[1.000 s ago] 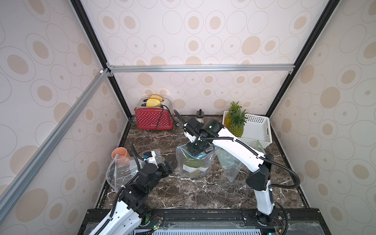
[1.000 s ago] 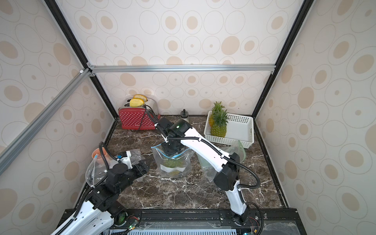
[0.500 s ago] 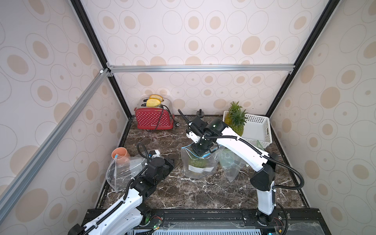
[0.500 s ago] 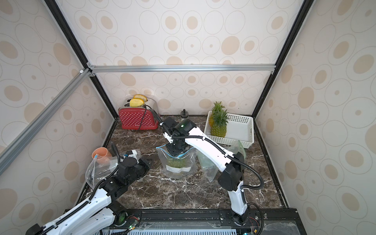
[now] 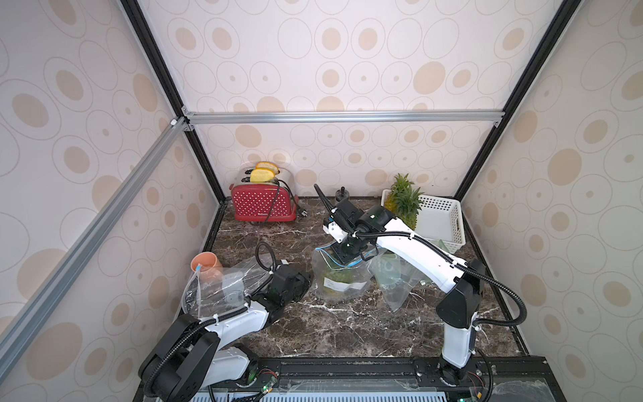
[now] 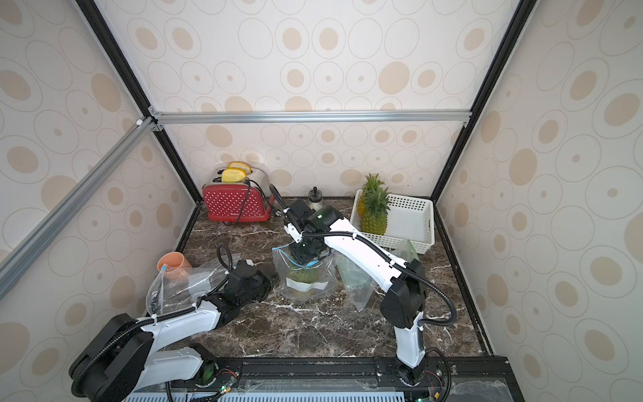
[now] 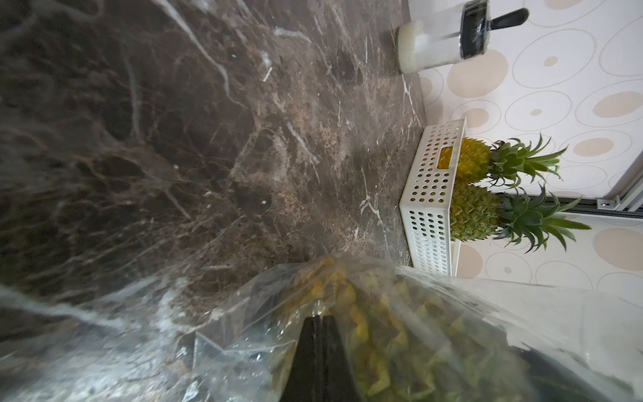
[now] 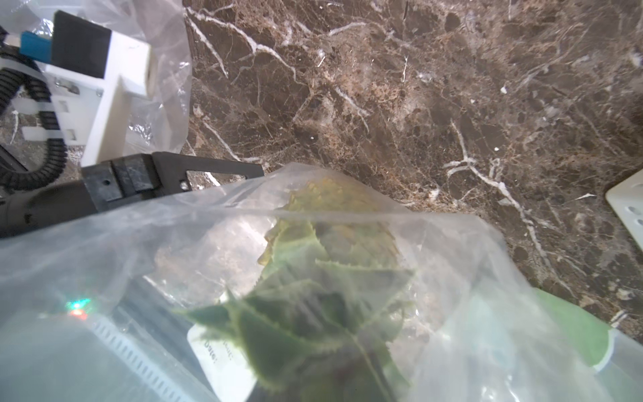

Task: Open the zip-top bag and take out the pineapple
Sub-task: Pick up the pineapple from the zipper food storage bag.

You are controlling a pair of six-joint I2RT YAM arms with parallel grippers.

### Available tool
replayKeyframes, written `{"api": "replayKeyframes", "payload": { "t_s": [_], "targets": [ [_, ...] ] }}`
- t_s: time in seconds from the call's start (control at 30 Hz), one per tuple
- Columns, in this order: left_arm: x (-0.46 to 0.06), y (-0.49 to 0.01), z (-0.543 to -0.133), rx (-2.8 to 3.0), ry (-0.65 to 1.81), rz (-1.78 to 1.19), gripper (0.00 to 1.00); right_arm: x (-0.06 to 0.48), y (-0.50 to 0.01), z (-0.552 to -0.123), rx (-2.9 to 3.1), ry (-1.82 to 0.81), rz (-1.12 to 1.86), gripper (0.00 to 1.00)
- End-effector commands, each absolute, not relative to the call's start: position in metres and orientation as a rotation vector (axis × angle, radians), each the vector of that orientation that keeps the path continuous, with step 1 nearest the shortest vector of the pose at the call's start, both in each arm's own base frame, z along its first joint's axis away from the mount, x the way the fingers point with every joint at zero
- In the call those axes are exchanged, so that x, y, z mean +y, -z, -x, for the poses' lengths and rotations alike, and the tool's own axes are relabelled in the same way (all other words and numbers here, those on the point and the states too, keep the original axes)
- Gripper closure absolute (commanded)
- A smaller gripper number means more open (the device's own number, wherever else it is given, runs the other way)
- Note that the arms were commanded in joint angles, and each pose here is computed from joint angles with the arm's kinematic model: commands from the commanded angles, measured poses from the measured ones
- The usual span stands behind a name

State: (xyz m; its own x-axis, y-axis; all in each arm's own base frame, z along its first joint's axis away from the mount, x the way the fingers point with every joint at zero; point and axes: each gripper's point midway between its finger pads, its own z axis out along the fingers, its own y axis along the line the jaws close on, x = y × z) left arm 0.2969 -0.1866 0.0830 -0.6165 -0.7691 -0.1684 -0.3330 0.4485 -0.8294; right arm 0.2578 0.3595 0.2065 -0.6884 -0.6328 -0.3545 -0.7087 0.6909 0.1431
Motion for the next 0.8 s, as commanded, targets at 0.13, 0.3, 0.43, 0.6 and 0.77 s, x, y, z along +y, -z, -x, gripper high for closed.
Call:
{"api": "replayKeyframes", "payload": {
  "t_s": [0.13, 0.3, 0.43, 0.6, 0.77],
  "targets": [
    [-0.207, -0.087, -0.314, 2.167, 1.138, 0.88, 1.0, 0.364, -0.228, -0.258, 2.556, -0.481, 1.05, 1.0],
    [-0.208, -0.068, -0.314, 2.228, 1.084, 0.886, 1.0, 0.363, -0.227, -0.26, 2.557, -0.484, 1.046, 1.0],
    [-0.209, -0.051, -0.311, 2.28, 1.051, 0.917, 1.0, 0.364, -0.227, -0.26, 2.555, -0.488, 1.046, 1.0],
    [-0.208, -0.027, -0.3, 2.381, 0.974, 0.956, 1.0, 0.364, -0.226, -0.263, 2.555, -0.484, 1.041, 1.0],
    [-0.198, 0.0, -0.281, 2.514, 0.8, 0.994, 1.0, 0.365, -0.233, -0.265, 2.531, -0.497, 1.035, 1.0]
  ]
}}
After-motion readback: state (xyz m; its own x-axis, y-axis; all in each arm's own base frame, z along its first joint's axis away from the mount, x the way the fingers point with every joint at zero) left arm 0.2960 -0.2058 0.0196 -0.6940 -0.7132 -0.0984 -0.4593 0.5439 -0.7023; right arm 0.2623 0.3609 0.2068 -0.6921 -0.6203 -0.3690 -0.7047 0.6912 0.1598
